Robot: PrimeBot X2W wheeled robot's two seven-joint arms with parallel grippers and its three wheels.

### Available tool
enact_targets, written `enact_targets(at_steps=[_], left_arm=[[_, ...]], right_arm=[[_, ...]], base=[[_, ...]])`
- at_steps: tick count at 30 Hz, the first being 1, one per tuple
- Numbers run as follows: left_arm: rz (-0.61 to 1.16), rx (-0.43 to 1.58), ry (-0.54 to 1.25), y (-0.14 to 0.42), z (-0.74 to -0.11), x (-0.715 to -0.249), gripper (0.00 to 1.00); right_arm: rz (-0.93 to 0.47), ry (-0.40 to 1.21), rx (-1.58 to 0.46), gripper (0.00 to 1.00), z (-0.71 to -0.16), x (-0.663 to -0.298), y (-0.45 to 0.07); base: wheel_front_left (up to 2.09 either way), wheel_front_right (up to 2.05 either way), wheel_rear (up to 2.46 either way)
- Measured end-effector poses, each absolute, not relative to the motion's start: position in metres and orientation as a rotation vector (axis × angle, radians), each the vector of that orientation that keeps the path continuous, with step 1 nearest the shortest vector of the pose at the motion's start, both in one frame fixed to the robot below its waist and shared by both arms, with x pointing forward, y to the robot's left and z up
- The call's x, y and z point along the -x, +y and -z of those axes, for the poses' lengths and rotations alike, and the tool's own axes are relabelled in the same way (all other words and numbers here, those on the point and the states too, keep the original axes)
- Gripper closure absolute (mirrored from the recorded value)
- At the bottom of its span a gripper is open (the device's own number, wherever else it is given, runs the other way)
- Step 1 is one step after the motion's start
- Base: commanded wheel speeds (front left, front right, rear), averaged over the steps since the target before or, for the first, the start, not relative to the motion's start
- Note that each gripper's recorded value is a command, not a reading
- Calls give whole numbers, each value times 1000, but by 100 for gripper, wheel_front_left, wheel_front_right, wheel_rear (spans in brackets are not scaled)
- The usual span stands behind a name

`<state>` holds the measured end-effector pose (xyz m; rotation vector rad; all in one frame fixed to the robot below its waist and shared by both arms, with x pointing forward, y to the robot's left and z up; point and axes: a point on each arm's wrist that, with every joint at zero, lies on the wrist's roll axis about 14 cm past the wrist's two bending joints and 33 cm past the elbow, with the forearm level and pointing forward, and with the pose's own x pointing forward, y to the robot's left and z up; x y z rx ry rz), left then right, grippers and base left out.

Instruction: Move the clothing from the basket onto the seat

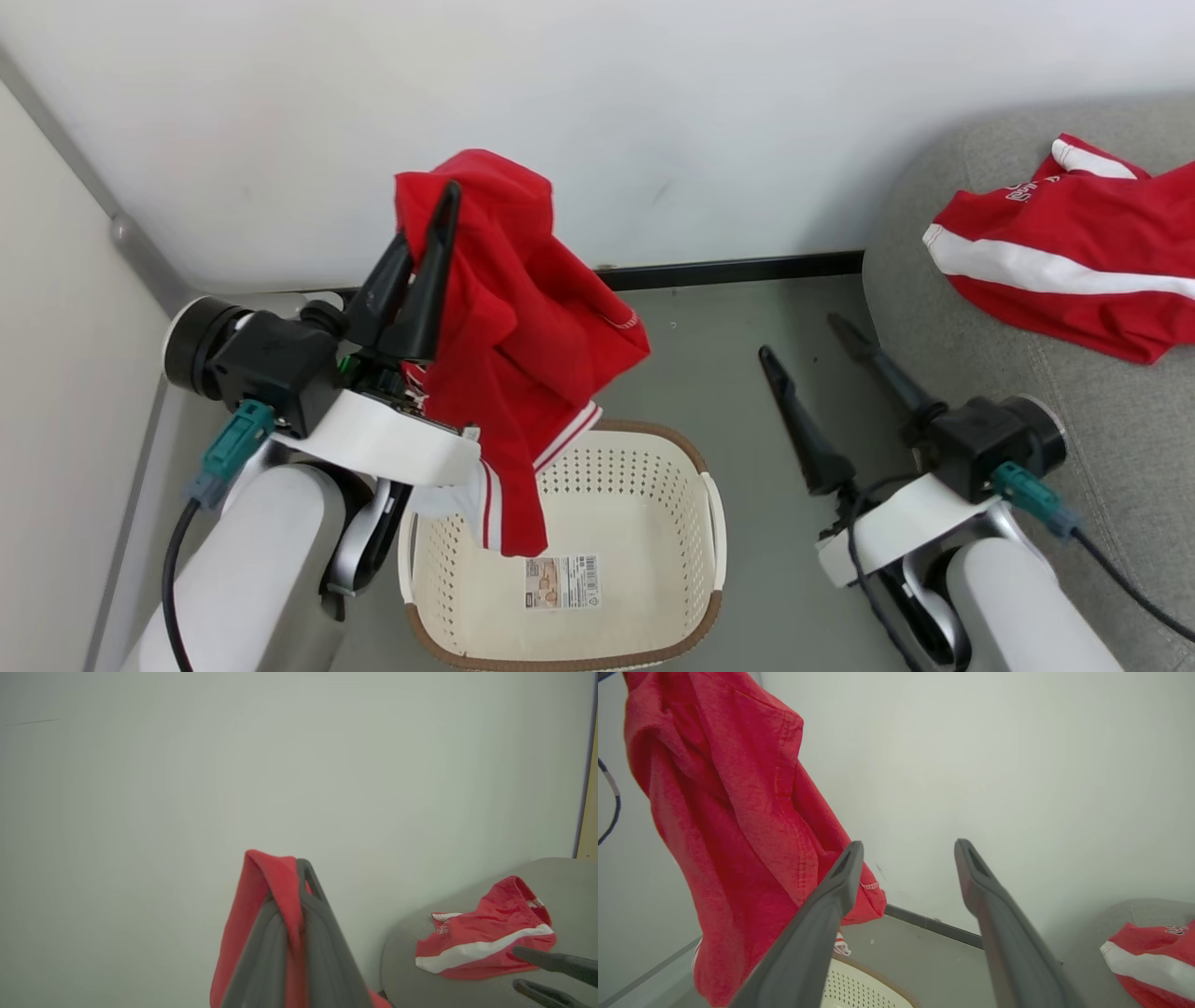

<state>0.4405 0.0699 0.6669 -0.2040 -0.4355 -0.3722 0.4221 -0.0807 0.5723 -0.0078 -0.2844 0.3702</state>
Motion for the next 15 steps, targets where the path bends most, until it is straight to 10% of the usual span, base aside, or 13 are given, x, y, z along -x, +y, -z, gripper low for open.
enact_targets(at_steps=[15], left_arm=[[521, 180, -554, 33, -713, -400, 100]], right_arm=[[-574, -261, -9, 0, -568, -388, -25]], base=[[0, 0, 0]])
